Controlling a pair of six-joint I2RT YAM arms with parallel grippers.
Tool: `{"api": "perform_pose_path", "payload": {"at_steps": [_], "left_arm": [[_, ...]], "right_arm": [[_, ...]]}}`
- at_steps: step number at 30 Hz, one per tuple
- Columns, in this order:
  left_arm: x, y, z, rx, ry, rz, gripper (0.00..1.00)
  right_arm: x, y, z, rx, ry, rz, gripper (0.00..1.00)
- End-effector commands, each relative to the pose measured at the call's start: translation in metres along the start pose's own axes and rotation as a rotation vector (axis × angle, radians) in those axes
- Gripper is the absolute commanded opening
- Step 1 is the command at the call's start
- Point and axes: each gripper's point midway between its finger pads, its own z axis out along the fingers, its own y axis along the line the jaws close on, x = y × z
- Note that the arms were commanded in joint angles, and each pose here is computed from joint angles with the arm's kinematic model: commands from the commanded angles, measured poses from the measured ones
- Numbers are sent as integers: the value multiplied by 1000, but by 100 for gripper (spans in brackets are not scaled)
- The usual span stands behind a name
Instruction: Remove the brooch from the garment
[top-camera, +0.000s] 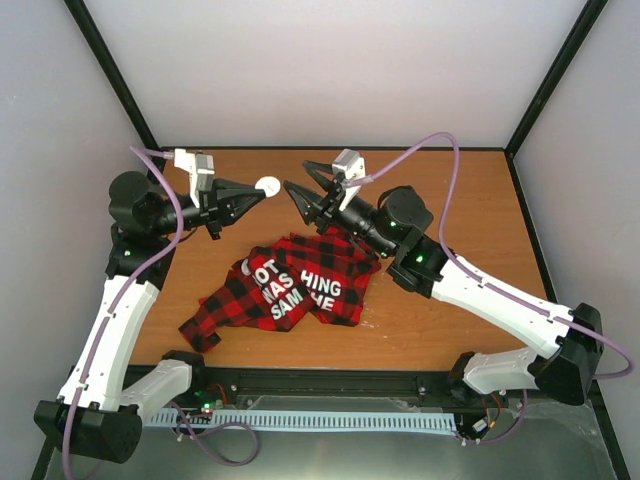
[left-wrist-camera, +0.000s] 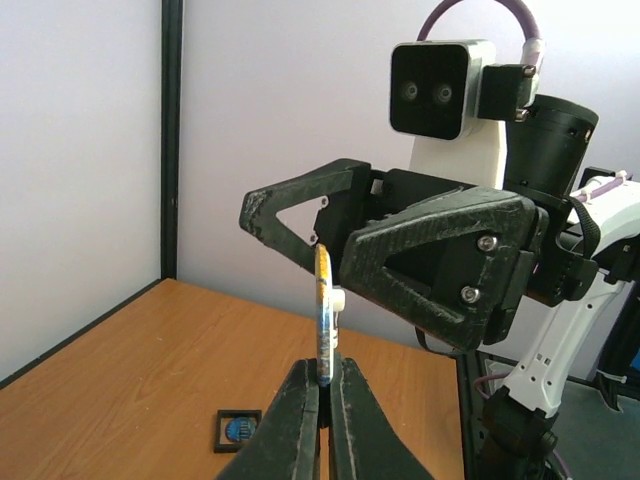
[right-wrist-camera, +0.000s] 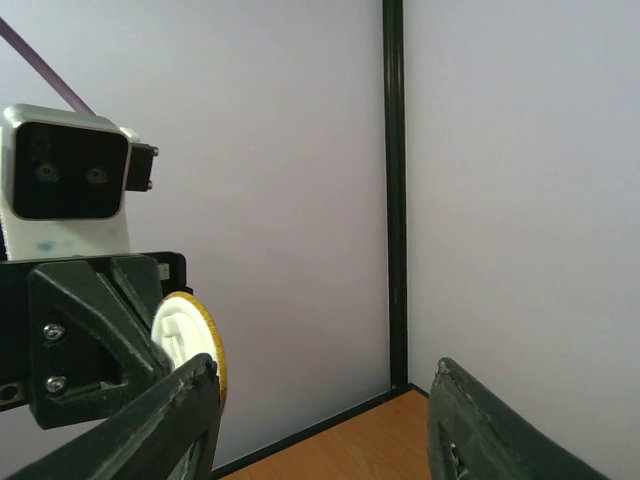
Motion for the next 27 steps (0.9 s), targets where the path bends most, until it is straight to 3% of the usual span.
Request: {"api": "perform_pose_path", "payload": {"at_steps": [1, 6, 13, 21, 27], "left_arm": [[-7, -6, 0, 17, -1, 73, 1], [0, -5, 0, 14, 34, 281, 1], [20, 3, -7, -56, 110, 971, 1], [60, 11, -14, -82, 144, 1697, 1], [85, 13, -15, -91, 126, 2023, 1]], "right_arm": [[-13, 4, -8, -27, -28, 14, 58], [-6, -1, -12, -27, 31, 59, 60], [19, -21, -26, 9, 179, 264, 61], [40, -6, -29, -71, 389, 433, 66], [64, 12, -22, -154, 499, 600, 66]]}}
